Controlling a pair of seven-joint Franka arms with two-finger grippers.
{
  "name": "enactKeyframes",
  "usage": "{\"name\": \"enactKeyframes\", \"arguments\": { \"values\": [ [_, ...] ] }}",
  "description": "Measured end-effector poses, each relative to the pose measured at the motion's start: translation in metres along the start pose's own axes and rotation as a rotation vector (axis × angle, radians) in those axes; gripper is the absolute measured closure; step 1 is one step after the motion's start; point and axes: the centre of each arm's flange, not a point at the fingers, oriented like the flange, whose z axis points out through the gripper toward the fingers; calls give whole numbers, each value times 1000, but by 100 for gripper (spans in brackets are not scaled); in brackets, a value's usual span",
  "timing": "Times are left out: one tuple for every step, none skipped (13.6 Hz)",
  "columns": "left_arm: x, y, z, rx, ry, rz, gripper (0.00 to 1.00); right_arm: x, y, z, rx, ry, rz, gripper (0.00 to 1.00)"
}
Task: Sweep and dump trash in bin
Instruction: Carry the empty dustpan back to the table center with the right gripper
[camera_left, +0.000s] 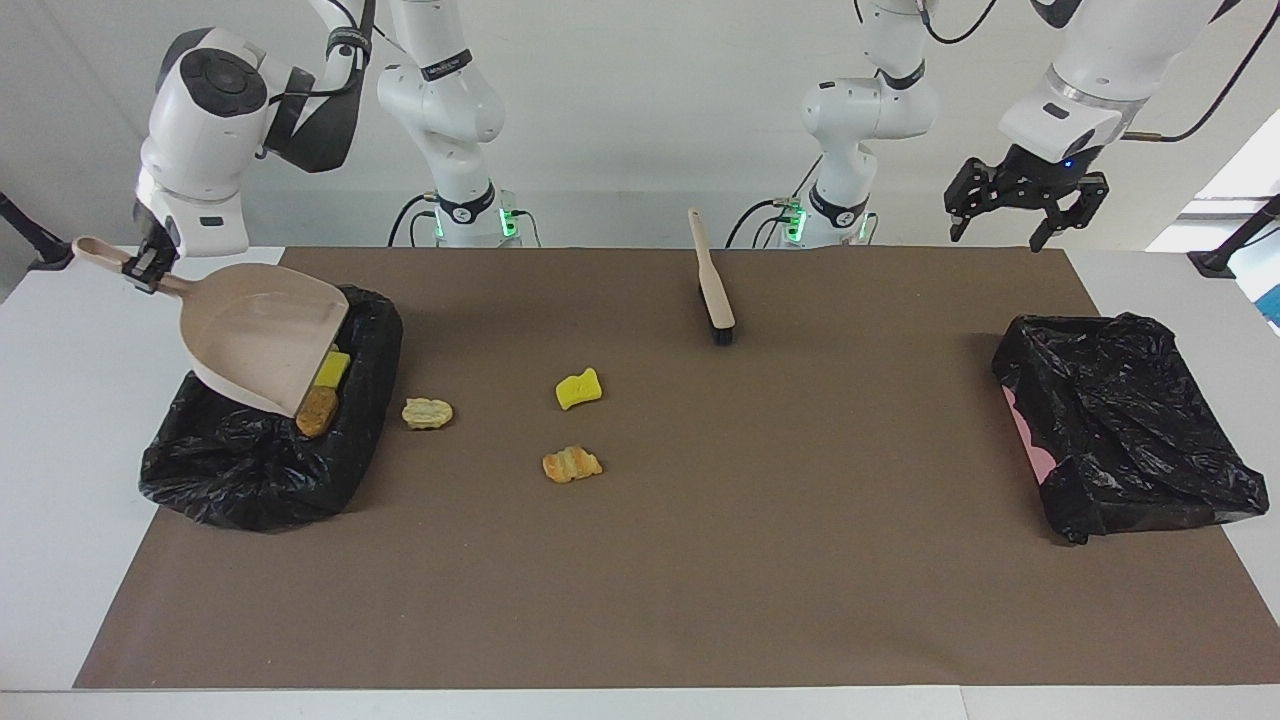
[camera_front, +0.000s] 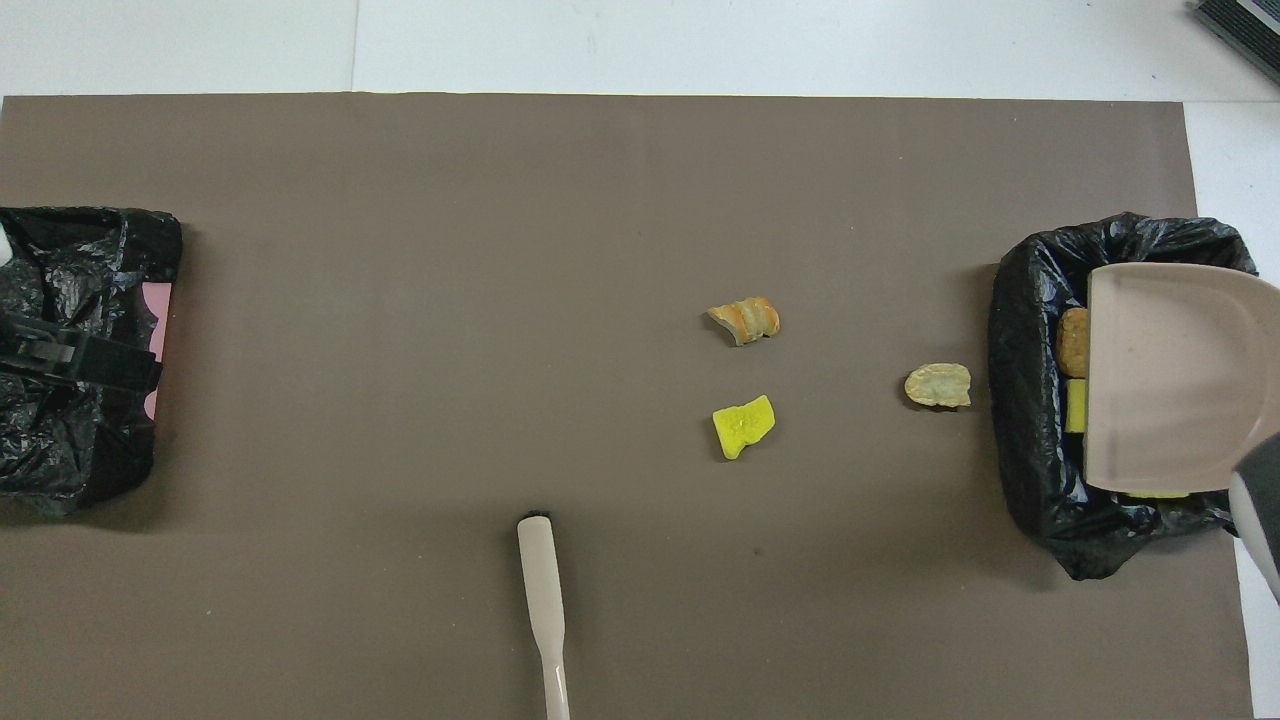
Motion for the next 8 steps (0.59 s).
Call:
{"name": "enactKeyframes", "arguments": {
  "values": [
    [0,0,0,0,1,0,0,13,1,-6,0,46,-3,69],
    [0,-1,-1,0,3,-1,0,31,1,-13,4,97,-13,69],
    [-1,-1,-2,1,4,-2,0,49,2,-18,9,143,-23,69],
    [-1,-1,-2,1,5,-3,0,68,3,-22,20,189,-23,69],
    [-1,-1,-2,1,5,-3,0,85,3,-24,37,228,-7,69],
    [-1,-1,-2,1,5,-3,0,104,2,-27,62,258,21,69],
    [-1,-1,-2,1,5,-3,0,123,2,-30,84,278,55,69],
    [-1,-1,-3,1,5,-3,0,144,1,-33,106,295,93,69]
  ]
}}
